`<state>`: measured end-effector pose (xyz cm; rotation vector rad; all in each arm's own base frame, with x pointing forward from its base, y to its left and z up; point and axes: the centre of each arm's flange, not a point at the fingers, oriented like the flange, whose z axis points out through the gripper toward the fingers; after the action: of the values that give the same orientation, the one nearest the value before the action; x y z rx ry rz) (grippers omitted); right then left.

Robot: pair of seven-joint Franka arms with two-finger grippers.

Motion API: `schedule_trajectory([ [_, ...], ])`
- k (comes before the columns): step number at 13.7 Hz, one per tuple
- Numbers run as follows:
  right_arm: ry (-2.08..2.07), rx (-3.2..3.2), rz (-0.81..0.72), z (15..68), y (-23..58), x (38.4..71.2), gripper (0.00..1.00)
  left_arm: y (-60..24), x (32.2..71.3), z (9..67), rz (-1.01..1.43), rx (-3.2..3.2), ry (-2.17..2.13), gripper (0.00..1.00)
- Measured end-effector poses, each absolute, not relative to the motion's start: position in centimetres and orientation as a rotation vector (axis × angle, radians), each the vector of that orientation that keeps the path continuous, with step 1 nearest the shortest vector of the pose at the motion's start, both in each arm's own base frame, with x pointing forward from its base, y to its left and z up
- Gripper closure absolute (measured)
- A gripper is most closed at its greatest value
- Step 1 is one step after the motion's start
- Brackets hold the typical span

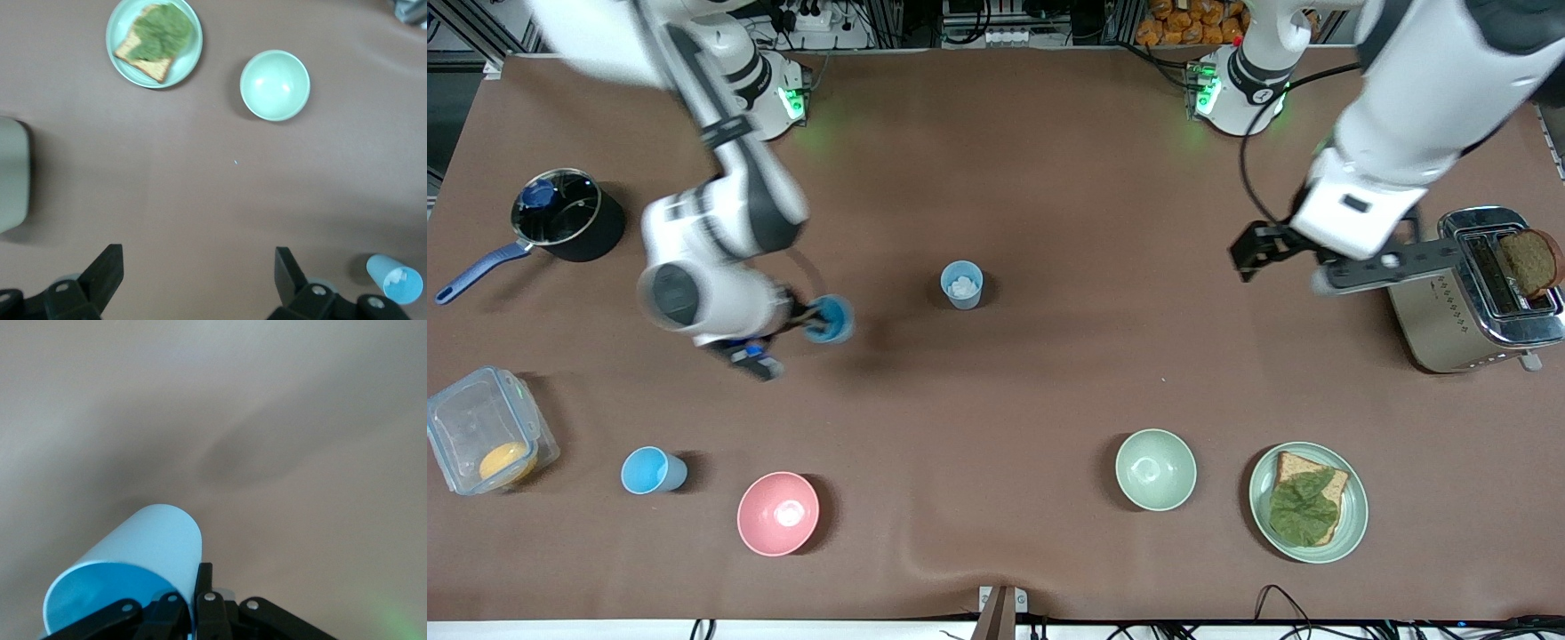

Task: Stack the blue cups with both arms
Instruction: 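Lower the held cup into the standing cup while the left gripper withdraws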

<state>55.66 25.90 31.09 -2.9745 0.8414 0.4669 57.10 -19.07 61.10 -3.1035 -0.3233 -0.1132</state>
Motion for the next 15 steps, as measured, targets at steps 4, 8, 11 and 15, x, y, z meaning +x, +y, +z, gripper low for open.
schedule_trajectory([
  [4, 0.99, -2.913, 0.447, 32.0, 36.9, 50.1, 0.96, -13.8, 58.2, 61.8, -0.129, -3.092, -0.361, 0.0],
  [8, 1.067, -2.89, 0.444, 32.5, 39.6, 48.2, 0.96, -9.6, 58.9, 61.9, -0.128, -3.085, -0.254, 0.0],
  [11, 1.091, -2.871, 0.423, 32.6, 40.4, 47.8, 0.96, -8.3, 58.8, 62.3, -0.132, -3.079, -0.257, 0.0],
  [15, 1.108, -2.866, 0.419, 32.3, 40.8, 47.5, 0.96, -8.2, 58.8, 62.3, -0.13, -3.078, -0.257, 0.0],
])
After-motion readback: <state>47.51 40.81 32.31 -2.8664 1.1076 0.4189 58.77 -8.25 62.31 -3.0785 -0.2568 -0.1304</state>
